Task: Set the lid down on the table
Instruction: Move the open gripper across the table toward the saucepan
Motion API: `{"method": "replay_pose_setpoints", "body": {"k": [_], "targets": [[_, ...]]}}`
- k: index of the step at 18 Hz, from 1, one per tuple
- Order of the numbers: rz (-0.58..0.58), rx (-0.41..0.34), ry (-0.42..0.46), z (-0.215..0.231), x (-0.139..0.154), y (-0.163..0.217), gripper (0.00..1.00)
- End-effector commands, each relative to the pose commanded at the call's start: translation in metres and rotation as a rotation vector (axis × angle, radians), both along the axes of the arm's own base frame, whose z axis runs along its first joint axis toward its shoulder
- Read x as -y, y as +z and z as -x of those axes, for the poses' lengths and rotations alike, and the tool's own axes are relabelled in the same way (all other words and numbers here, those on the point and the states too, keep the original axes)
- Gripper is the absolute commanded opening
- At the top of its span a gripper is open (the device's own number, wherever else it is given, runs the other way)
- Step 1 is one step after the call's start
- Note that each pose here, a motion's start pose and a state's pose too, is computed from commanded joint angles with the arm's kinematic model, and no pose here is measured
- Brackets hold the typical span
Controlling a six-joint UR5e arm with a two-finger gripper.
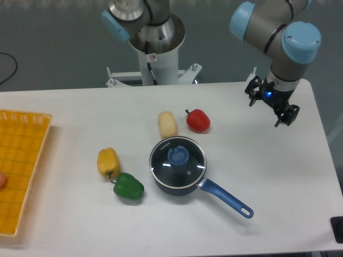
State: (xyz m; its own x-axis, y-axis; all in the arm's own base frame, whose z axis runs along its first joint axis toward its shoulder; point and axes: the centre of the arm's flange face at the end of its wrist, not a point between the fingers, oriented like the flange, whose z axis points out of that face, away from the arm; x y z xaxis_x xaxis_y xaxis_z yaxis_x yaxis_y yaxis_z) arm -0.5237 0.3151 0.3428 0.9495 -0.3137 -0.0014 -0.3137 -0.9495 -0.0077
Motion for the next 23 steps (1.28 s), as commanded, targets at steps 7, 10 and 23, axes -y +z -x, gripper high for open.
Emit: {"method": "replay_pose_setpoints", "body": {"k": [7,10,23], "targets": [[-0.015,-0.035,0.080,-0.006,-0.006,-0.012,1.00],[-0.016,-0.026,0.090,-0.010,-0.006,-0.016,1.00],[-0.118,0.008,0.384,-0.040,-0.065,0.001,1.00]]}}
